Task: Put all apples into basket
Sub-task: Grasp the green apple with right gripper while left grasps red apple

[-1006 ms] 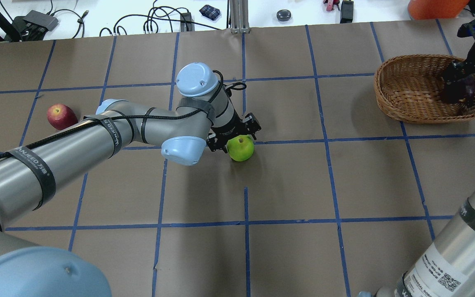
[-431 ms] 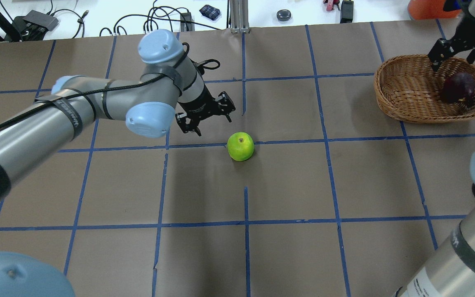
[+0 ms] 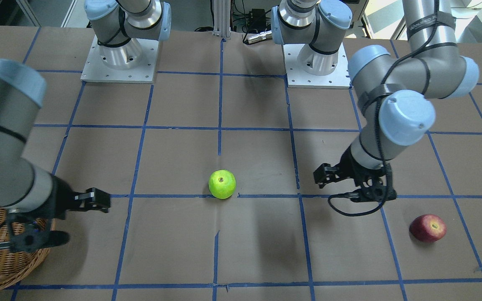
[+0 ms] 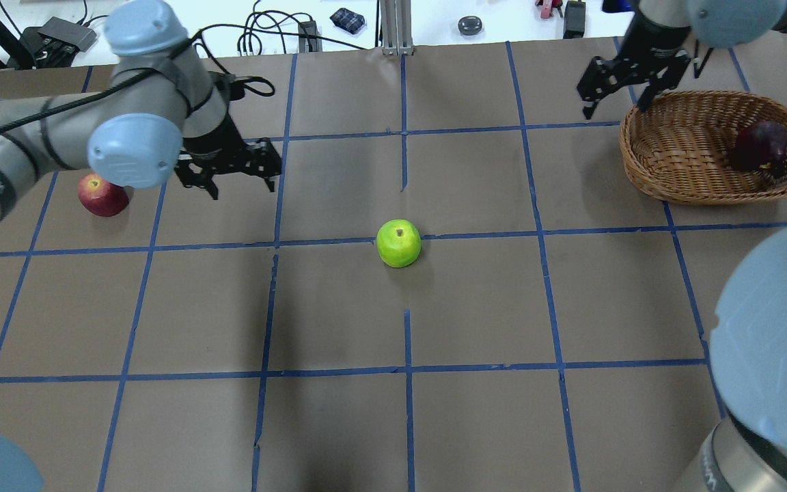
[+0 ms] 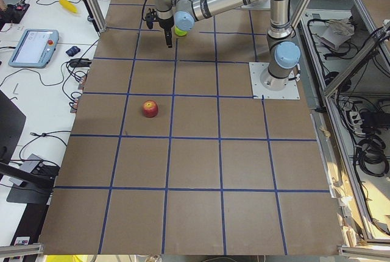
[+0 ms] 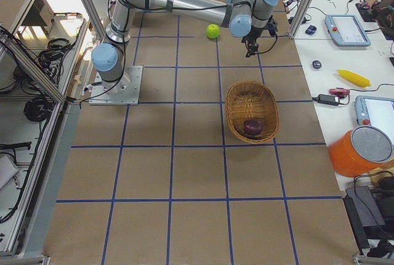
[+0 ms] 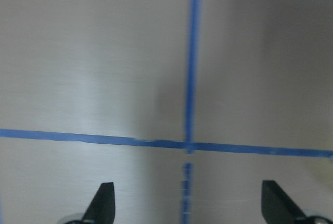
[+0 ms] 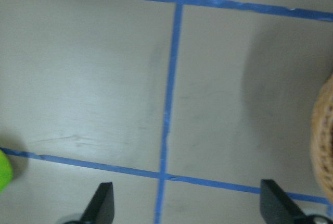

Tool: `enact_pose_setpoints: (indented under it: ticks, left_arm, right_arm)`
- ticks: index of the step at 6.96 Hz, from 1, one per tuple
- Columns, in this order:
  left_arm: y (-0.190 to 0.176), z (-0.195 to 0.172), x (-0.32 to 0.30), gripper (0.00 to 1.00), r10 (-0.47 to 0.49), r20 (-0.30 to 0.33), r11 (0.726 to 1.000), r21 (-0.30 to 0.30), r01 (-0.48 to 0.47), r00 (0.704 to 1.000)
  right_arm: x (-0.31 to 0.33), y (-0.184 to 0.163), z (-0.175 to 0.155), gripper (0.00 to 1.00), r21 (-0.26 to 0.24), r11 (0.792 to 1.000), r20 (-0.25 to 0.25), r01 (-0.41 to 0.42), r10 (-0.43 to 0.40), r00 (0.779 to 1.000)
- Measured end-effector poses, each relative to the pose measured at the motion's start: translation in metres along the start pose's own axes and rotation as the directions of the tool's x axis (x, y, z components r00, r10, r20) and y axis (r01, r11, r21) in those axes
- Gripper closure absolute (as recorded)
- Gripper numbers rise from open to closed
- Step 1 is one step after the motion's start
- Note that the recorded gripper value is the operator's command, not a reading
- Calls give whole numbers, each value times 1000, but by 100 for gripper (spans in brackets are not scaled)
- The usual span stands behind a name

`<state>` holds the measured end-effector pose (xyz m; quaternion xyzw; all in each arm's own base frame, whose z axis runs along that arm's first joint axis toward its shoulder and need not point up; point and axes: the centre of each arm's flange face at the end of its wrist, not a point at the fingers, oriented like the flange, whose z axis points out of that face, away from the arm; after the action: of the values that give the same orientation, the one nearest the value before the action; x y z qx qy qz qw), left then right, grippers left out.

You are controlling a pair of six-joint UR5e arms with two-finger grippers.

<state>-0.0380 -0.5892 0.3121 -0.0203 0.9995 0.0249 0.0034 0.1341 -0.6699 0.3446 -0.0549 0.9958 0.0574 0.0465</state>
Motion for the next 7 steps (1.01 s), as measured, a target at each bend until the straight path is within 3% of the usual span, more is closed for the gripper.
enact_pose_setpoints:
  ticks: [1, 3, 7]
  left_arm:
    - [-3, 0, -63, 0, 24, 11, 1000, -7, -24, 1000]
    - [-13, 14, -160, 0, 51, 23, 999, 3, -51, 998]
    - [-68, 65, -212, 0, 111, 79, 990, 83, -117, 991]
  right_arm:
    - [-80, 12, 18, 0, -29, 998, -1, -56, 56, 998]
    - [-181, 33, 61, 0, -85, 988, -8, -126, 126, 992]
    - [-233, 34, 136, 0, -142, 975, -37, -171, 167, 985]
